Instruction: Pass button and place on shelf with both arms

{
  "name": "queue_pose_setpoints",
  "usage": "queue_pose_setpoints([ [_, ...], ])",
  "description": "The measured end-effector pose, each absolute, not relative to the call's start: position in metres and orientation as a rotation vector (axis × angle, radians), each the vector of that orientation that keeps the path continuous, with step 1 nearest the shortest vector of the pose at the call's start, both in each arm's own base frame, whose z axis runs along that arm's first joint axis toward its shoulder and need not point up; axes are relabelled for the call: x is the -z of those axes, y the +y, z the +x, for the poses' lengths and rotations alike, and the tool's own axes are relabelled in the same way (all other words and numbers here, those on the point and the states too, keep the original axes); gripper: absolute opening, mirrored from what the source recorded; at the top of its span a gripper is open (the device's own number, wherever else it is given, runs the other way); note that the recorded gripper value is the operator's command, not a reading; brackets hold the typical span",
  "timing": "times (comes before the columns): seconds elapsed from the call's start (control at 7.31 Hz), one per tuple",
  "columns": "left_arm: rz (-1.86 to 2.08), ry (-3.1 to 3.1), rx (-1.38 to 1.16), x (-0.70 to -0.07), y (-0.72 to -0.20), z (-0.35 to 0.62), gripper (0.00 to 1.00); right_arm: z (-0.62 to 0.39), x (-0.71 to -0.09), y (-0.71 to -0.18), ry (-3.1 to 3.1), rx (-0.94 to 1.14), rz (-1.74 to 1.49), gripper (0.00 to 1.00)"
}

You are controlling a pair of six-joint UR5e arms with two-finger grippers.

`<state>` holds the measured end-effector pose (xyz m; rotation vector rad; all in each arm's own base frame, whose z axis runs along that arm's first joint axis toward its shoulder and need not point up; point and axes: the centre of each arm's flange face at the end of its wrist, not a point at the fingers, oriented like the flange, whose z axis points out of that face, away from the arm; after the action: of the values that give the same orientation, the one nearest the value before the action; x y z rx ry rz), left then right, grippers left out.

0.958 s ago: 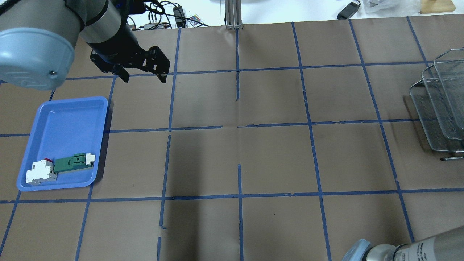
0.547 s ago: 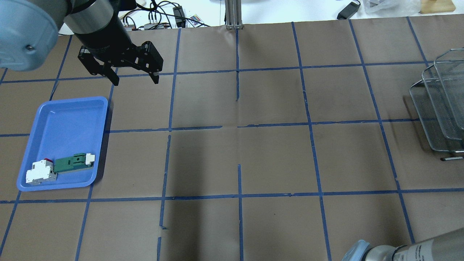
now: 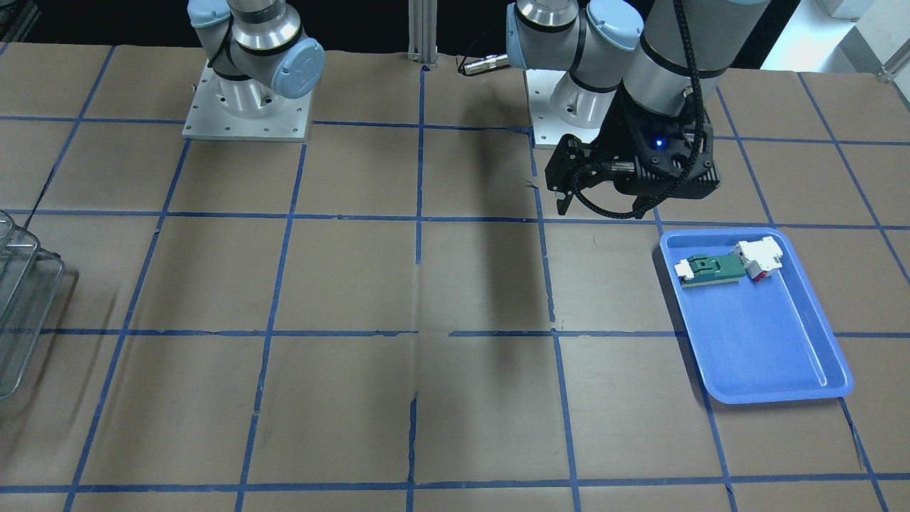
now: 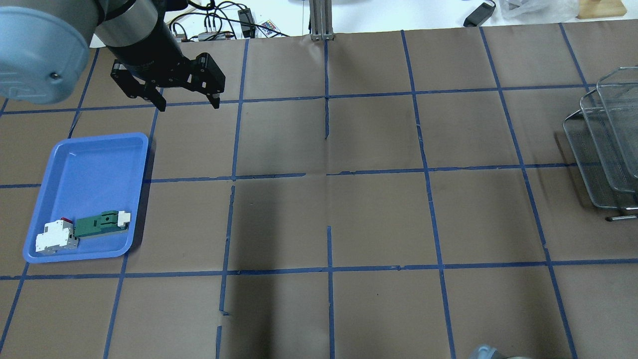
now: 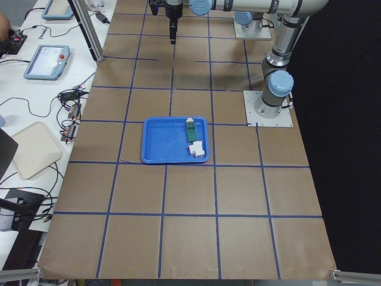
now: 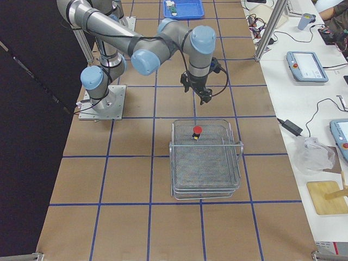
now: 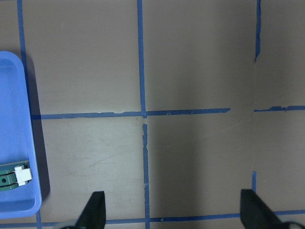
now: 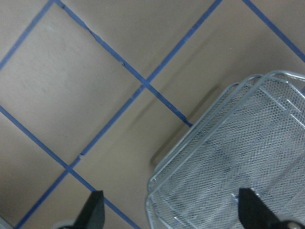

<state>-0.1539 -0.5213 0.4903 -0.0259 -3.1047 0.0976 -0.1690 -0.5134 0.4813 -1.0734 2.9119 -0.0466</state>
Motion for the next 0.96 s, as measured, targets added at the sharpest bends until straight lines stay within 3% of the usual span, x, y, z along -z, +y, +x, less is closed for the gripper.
queue_pose_setpoints([
  [0.55, -0.02, -3.102, -0.111, -0.491, -0.521, -0.153, 1.0, 0.055, -0.523, -0.482, 3.076, 0.065, -0.435, 1.0],
  [0.96, -0.01, -3.102, -0.111, -0.491, -0.521, -0.153, 1.0, 0.118, -0.519, -0.475, 3.091, 0.046, 0.095, 1.0],
])
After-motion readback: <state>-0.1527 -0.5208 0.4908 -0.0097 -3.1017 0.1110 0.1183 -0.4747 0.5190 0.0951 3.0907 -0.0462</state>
